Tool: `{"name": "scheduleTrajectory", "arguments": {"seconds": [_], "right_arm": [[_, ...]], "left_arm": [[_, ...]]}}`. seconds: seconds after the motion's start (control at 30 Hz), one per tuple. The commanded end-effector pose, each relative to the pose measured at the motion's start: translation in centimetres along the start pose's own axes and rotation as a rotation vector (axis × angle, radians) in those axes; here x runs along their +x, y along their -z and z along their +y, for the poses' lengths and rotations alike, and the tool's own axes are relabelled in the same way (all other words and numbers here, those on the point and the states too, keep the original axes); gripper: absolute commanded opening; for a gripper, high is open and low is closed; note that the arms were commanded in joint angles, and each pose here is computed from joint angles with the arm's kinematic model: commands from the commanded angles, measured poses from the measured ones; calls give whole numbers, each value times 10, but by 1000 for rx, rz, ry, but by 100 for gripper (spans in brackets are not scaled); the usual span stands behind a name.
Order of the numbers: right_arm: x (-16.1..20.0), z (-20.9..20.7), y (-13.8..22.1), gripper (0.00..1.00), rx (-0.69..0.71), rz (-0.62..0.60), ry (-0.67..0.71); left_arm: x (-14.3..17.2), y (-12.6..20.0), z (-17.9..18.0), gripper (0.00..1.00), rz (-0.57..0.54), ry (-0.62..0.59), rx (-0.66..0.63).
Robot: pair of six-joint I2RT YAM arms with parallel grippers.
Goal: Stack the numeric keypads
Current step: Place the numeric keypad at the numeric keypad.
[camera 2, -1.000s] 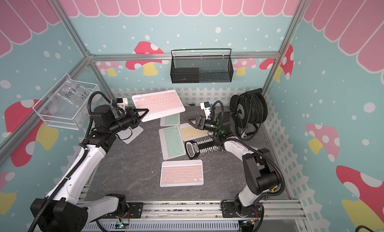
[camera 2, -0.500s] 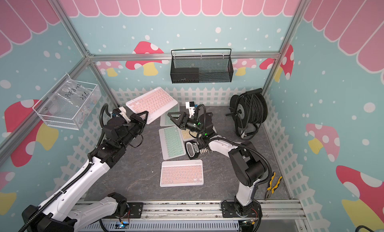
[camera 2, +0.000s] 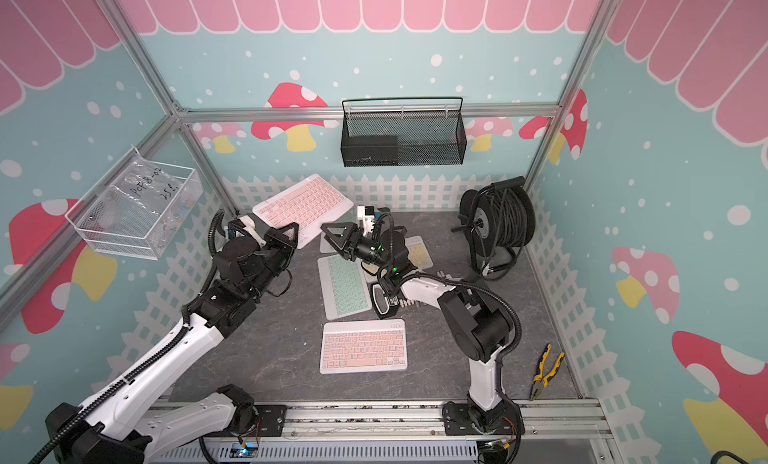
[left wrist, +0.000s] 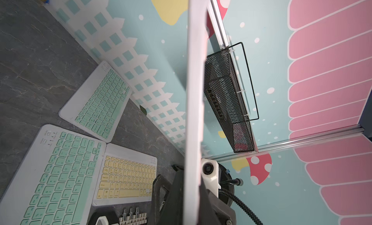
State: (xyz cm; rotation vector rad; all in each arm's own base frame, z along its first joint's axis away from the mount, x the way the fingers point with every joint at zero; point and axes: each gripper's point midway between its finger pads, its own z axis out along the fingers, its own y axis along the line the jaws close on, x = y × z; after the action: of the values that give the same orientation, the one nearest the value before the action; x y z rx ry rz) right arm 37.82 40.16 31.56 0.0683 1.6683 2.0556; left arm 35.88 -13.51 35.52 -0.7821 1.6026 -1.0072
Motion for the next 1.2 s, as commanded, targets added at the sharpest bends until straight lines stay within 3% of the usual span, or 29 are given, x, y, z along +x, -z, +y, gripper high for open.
{"name": "scheduleTrajectory", "arguments": {"seconds": [0.0, 0.07, 0.23, 0.53, 0.77, 1.17], "right_arm": [[-9, 15, -7, 66, -75, -33, -12], [-6, 17, -12, 59, -90, -19, -22], [2, 15, -21, 55, -121, -3, -59], [13, 6, -24, 32, -121, 7, -135], [16, -3, -23, 23, -150, 1, -208], [20, -15, -22, 1, -109, 0, -221]], "left_arm": [[-12, 7, -17, 0, -56, 31, 68], [-10, 9, -13, 0, -54, 33, 61], [-10, 11, -11, 0, -57, 28, 60], [-10, 13, -5, 0, -74, 18, 45], [-3, 14, -3, 0, -56, 11, 43], [-7, 26, 3, 25, -72, 0, 24]]}}
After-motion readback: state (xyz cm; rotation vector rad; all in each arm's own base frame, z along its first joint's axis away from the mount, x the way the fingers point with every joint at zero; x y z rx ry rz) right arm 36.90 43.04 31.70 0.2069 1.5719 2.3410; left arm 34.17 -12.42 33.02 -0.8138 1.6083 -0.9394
